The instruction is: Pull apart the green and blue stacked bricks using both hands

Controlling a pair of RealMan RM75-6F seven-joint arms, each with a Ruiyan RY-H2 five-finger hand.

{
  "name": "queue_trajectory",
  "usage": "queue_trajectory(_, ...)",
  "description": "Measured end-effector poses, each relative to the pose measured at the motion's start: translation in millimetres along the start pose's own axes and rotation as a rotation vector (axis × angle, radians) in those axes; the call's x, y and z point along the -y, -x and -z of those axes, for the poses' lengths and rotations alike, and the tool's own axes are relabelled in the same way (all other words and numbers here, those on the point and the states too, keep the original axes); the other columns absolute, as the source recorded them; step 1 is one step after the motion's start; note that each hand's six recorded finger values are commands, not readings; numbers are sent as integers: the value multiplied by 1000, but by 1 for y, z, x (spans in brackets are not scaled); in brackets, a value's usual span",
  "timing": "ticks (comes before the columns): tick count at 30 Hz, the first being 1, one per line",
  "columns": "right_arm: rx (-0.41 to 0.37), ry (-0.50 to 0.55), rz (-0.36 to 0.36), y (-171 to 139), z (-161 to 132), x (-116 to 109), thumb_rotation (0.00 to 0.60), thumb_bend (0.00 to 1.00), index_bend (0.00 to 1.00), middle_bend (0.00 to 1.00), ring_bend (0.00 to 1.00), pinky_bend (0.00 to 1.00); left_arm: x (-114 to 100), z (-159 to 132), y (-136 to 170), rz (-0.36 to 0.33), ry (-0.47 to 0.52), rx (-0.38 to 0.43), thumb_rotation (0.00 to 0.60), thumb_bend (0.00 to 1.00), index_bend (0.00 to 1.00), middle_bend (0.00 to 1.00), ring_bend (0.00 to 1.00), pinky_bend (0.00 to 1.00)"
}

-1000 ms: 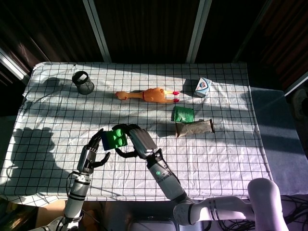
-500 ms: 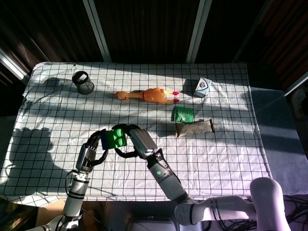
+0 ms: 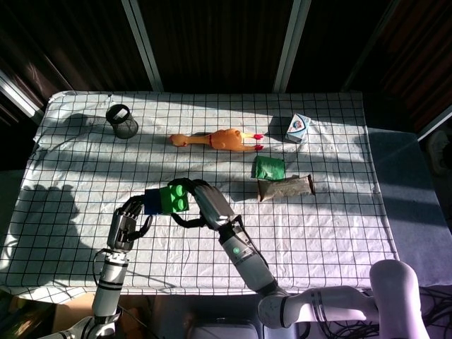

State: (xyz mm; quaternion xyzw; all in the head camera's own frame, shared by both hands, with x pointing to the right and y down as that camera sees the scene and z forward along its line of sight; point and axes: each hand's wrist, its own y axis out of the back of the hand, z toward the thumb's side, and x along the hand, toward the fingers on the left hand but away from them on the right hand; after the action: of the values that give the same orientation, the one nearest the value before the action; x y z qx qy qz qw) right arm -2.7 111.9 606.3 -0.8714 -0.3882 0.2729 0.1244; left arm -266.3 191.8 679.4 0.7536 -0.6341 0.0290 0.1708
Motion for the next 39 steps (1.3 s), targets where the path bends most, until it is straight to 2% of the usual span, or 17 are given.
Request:
queue_trajectory(4,1,-3,17,0,2,-7,600,306,841,585,307,217,-7,-1,0,-24,1,0,600,679,810,766,379,284)
queue_trajectory(13,17,4,79,-2,16,-41,600,306,841,584,307,217,-45,-10,5,-99,-38,11,600,680,812,768,383,318)
queue_trajectory(16,33,-16,100,-4,27,-56,600,306,841,585,307,217,-64,-15,9,-127,-81,16,600,680,812,768,383,318)
queue_trajectory(21,90,-116,102,-15,61,-71,600,306,841,585,307,217,-102,-24,23,-169,-236,3,600,681,812,770,383,300)
queue_trajectory(28,197,-278,7,-36,126,-57,600,306,827,584,307,217,-139,-15,49,-184,-526,-74,600,680,810,771,381,204)
queue_trajectory(32,219,-359,-54,-45,151,-40,600,305,788,584,306,216,-149,3,63,-149,-677,-148,600,678,803,766,371,159)
queue_trajectory(35,220,-422,-99,-50,163,-27,600,306,702,580,303,216,-144,19,70,-117,-702,-199,600,682,789,758,369,148)
queue_trajectory(39,230,-469,-152,-55,171,-15,600,306,578,512,256,198,-134,29,68,-91,-698,-214,600,663,736,721,360,143)
